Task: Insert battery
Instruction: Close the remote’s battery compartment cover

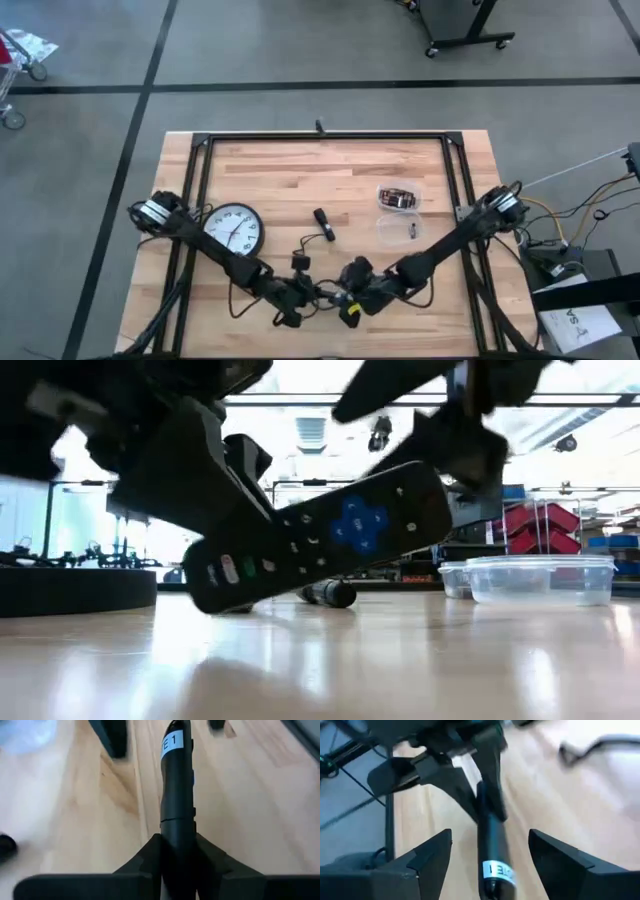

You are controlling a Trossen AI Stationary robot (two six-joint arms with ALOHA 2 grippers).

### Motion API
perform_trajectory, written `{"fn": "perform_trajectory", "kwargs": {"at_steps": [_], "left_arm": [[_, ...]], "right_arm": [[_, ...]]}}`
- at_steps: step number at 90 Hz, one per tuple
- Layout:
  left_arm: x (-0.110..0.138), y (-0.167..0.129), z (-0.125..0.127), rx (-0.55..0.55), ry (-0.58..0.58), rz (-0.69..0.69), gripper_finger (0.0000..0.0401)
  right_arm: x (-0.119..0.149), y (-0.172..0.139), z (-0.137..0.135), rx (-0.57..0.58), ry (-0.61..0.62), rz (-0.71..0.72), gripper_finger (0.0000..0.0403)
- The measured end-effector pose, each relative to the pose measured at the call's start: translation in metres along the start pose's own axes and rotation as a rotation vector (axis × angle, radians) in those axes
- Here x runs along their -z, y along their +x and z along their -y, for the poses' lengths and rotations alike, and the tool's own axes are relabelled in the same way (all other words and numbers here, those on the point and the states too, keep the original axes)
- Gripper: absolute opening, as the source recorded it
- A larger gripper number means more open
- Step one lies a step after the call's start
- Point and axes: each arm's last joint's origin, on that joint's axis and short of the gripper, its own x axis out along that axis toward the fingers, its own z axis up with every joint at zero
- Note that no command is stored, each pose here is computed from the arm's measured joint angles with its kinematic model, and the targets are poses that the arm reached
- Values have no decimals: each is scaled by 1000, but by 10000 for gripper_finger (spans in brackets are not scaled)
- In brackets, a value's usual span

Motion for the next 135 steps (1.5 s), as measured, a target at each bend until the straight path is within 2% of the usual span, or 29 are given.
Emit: {"fn": "perform_trajectory", "kwargs": {"at_steps": [10,19,36,49,79,115,135], "left_arm": [[-6,-1,-16,36,-131,-114,64],[-6,2,-32,50,-216,-209,65],[-11,10,-64,182,-361,-265,65],[-12,13,-86,214,-417,-290,73],[-9,17,-107,194,-456,-308,99],[4,35,-107,182,-417,-334,107],[3,35,-107,171,-394,-322,131]], "right_arm": [[-3,-9,-4,-8,-114,15,243],[-2,-15,-9,-23,-160,35,233],[15,-11,-13,50,-272,57,215],[28,2,-11,93,-302,53,211],[46,30,-6,112,-287,79,231],[44,30,-9,106,-239,121,241],[44,30,-9,105,-227,121,233]]}}
